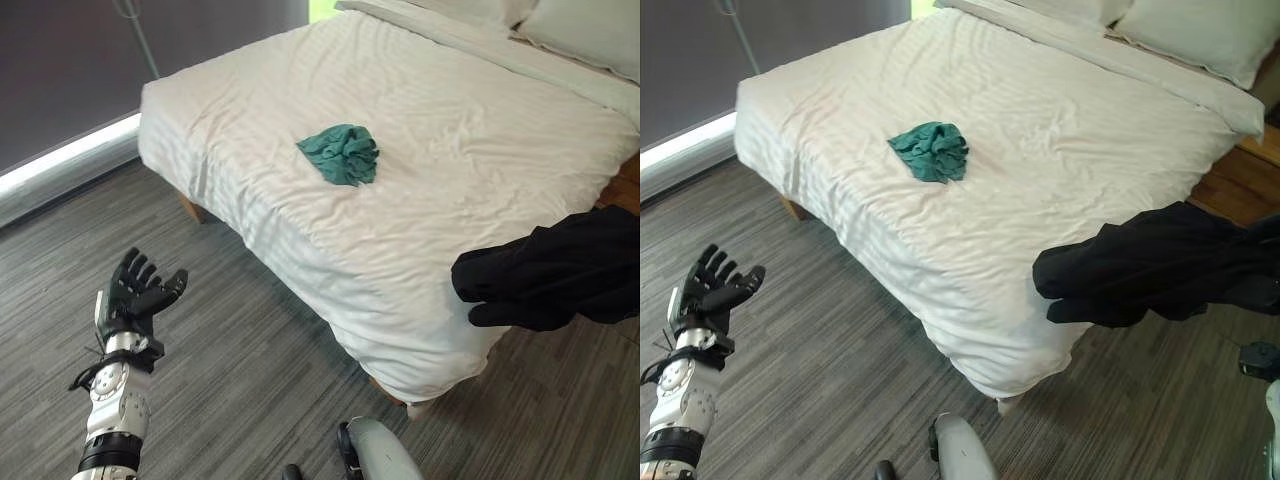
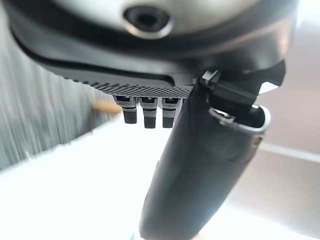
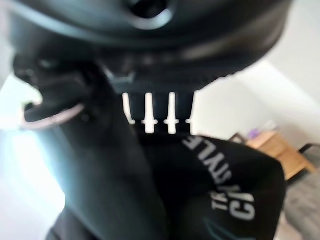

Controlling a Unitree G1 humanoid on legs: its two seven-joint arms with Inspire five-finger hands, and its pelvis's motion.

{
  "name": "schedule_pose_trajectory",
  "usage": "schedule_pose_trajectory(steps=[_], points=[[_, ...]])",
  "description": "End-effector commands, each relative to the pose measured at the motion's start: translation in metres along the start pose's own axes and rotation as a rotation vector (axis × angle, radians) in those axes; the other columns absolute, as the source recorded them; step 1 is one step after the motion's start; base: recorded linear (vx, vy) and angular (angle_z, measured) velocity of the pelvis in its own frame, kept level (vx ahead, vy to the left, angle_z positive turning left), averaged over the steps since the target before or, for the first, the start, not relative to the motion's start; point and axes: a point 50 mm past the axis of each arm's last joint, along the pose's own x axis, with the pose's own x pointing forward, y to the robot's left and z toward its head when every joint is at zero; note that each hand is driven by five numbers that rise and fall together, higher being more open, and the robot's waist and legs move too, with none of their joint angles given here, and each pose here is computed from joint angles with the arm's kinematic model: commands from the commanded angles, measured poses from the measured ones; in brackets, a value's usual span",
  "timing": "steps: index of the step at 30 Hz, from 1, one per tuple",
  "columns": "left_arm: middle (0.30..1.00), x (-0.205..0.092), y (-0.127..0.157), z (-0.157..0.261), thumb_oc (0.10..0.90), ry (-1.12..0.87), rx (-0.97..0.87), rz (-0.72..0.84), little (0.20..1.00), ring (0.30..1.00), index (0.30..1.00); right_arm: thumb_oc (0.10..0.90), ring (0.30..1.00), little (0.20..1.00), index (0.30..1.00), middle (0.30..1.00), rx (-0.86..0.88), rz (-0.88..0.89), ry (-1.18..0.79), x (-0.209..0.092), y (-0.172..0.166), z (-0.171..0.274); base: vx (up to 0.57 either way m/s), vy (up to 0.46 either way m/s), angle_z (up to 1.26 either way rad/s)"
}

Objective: Pick up bed clothes into laundry basket.

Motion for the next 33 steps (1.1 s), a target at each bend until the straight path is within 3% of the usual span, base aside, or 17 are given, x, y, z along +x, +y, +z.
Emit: schedule_pose_trajectory(steps=[1,9,21,23,24,28,33], points=[[0.9,0.024,-0.036,0.071,0.8,-0.315,0.058,-0.154,0.9,0.9,0.9,0.4,0.3,0.3,0.3,0.3,0.046,-0.273,-0.334,0.038,-0.056,0.07,0.2,-0.072,-1.25],[0.9,0.021,-0.029,0.131,0.8,-0.494,0.269,-0.172,0.9,0.9,0.9,0.4,0.3,0.3,0.3,0.3,0.148,-0.196,-0.441,0.055,-0.04,0.099,0.12,-0.137,-1.07],[0.9,0.036,-0.033,0.243,0.8,-0.675,0.736,-0.112,0.9,0.9,0.9,0.4,0.3,0.3,0.3,0.3,0.169,-0.142,-0.39,0.066,-0.037,0.093,0.18,0.156,-0.75],[0.9,0.037,-0.028,0.247,0.8,-0.665,0.768,-0.08,0.9,0.9,0.9,0.4,0.3,0.3,0.3,0.3,0.164,-0.145,-0.377,0.067,-0.039,0.092,0.07,0.146,-0.16],[0.9,0.037,-0.034,0.27,0.8,-0.699,0.916,-0.027,0.9,0.9,0.9,0.4,0.3,0.3,0.3,0.3,0.141,-0.149,-0.381,0.071,-0.042,0.096,0.07,0.177,-0.36],[0.9,0.043,-0.039,0.289,0.8,-0.705,0.985,0.032,0.9,0.9,0.9,0.4,0.3,0.3,0.3,0.3,0.126,-0.166,-0.378,0.075,-0.047,0.1,0.0,0.143,-0.33],[0.9,0.056,-0.068,0.309,0.8,-0.709,1.211,0.088,0.9,0.9,0.9,0.4,0.3,0.3,0.3,0.3,0.103,-0.189,-0.371,0.079,-0.054,0.103,-0.07,0.114,-0.14]])
